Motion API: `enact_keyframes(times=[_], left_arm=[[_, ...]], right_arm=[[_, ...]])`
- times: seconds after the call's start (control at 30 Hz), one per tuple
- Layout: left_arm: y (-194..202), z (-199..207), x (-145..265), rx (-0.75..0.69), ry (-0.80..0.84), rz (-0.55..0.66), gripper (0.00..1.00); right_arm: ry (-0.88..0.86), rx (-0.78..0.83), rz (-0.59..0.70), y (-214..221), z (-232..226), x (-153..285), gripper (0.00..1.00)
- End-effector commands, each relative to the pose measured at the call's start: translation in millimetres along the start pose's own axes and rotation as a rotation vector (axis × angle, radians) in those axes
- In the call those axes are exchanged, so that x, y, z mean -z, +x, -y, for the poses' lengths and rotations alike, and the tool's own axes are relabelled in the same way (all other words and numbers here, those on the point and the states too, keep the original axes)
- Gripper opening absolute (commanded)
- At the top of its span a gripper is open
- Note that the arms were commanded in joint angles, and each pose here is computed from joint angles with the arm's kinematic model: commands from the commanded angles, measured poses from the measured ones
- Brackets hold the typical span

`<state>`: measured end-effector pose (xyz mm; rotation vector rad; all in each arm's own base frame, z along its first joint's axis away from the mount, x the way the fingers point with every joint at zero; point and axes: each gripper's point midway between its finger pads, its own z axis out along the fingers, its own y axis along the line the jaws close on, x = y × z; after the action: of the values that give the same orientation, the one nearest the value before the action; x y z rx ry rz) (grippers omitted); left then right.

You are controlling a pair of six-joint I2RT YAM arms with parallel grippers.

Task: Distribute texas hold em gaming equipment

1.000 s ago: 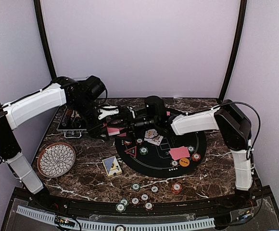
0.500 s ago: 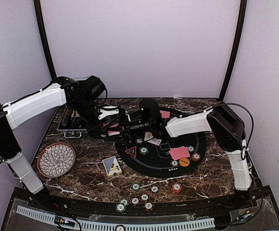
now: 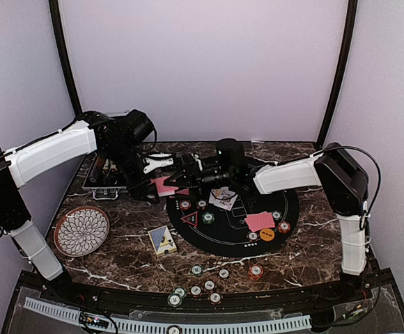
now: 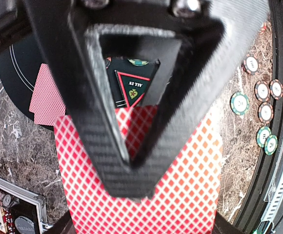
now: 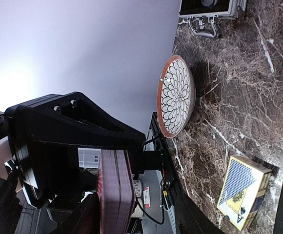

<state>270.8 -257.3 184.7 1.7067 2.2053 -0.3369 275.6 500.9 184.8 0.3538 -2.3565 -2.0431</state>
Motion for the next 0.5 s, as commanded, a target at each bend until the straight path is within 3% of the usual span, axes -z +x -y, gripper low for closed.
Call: enact_keyframes(times=[0.0,0.47], left_arm=[[-6.2,2.0,16.7,-0.011,-0.008,0.043,0.00],[-6.8,0.3,16.7,-0.012,-0.015,0.043,0.00]], right_arm=[[0.039,-0.012,0.023,-1.2,6.8,12.8,0.47],[0.009,0.026,0.054,-3.8,-25.8,35.9,0.21]])
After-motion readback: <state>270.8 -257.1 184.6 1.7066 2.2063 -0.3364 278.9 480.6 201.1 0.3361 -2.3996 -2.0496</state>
